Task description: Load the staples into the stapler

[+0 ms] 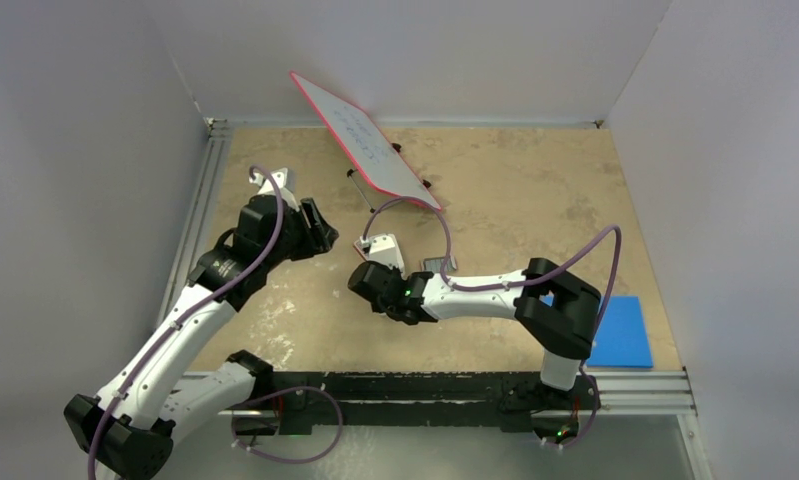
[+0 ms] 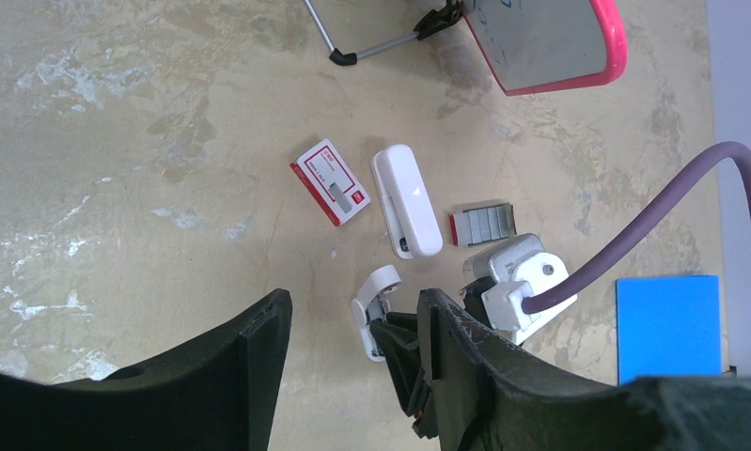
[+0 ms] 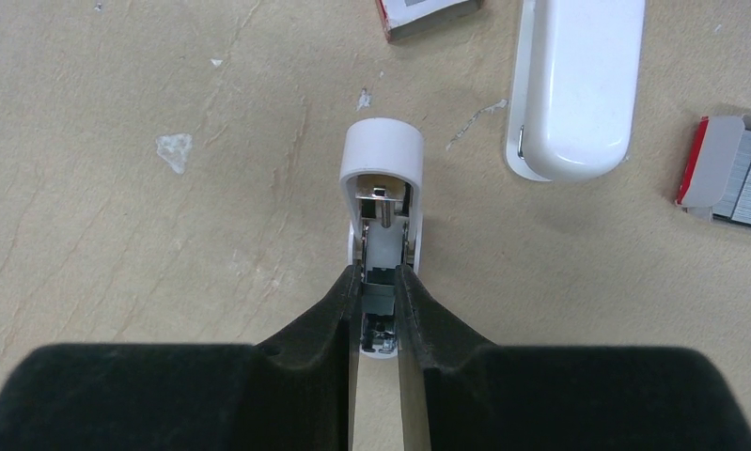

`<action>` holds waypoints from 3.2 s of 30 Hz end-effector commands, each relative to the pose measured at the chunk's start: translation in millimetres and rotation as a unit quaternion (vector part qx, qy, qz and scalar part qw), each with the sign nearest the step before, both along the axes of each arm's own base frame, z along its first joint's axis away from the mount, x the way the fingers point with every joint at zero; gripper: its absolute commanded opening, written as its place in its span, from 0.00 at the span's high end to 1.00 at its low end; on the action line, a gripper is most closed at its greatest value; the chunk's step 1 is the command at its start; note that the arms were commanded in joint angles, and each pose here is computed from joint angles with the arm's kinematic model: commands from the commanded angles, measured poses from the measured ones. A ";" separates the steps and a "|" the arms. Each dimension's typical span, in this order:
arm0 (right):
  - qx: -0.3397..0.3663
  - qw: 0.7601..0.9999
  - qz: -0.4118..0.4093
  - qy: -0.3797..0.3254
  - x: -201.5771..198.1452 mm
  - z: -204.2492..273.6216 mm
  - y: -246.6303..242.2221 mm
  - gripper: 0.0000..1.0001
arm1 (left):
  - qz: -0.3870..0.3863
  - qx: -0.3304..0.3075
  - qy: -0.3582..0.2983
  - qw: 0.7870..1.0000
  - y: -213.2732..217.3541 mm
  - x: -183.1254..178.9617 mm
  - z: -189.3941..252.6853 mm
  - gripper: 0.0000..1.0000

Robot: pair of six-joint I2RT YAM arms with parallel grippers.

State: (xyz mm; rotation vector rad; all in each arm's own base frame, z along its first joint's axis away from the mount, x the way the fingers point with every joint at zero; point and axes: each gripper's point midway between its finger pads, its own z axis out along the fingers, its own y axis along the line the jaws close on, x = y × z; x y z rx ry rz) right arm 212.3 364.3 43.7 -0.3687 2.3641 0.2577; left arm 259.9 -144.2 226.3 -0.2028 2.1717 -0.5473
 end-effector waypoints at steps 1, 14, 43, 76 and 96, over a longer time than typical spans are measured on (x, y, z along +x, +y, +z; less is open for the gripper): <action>-0.002 1.000 0.001 -0.011 2.3 -0.6 2.5 0.80 | -0.008 -0.003 -0.021 1.000 -3.1 4.5 7.6 0.48; -0.004 1.000 -0.006 -0.013 2.2 0.9 -2.8 0.80 | -0.008 -0.001 -0.019 1.000 -2.7 4.5 5.3 0.48; 0.006 1.000 0.006 -0.021 -2.3 6.8 -10.8 0.80 | -0.010 0.000 -0.016 1.000 -3.8 4.9 3.3 0.48; -0.003 0.999 0.030 -0.026 -4.0 -0.1 -2.9 0.81 | -0.009 0.003 -0.009 1.000 -3.5 4.8 -3.2 0.48; 0.038 0.999 0.009 -0.024 -4.6 27.3 3.3 0.68 | -0.010 0.003 -0.008 1.000 -3.7 4.5 -3.9 0.48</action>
